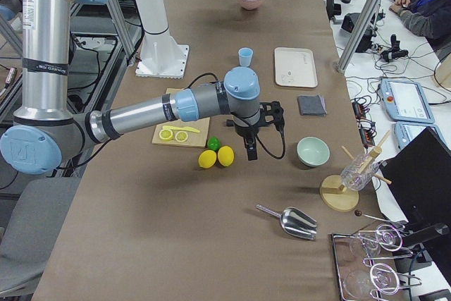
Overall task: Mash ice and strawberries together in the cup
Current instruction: 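Lift the ice cube with the left gripper, carry it into the blue cup, release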
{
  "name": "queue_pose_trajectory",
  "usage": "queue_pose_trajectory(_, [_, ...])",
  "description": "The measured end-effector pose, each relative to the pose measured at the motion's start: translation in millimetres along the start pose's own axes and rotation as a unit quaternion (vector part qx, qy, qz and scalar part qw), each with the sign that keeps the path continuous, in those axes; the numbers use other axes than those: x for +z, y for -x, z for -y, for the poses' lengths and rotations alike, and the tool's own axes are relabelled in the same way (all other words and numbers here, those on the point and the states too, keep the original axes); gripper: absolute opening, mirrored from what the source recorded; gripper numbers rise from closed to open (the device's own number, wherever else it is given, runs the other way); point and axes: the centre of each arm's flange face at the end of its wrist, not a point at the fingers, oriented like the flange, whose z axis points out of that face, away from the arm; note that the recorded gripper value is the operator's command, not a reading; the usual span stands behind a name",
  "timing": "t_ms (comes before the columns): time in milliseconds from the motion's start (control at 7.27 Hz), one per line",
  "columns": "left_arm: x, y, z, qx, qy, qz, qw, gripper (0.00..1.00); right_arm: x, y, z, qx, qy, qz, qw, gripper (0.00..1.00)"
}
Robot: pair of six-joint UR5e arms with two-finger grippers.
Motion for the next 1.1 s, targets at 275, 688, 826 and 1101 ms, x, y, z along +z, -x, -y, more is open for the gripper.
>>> queue_pose_trajectory(275, [-22,6,12,0.026,-0.022,0.001,0.9994,0.00,0,0,0,0.000,0.000,0.000,1.0000,1.00])
queue_pose_trajectory(688, [-56,-23,67,-0.021,-0.046,-0.027,0.9983,0.00,0,1,0,0.000,0.000,0.001,1.0000,1.00])
queue_pose_trajectory(826, [-65,-46,90,-0.064,-0.056,-0.041,0.9956,0.00,0,1,0,0.001,0.000,0.002,1.0000,1.00])
queue_pose_trajectory(1101, [-60,-108,123,-0.130,-0.061,-0.071,0.9871,0.00,0,1,1,0.001,0.000,0.003,1.0000,1.00])
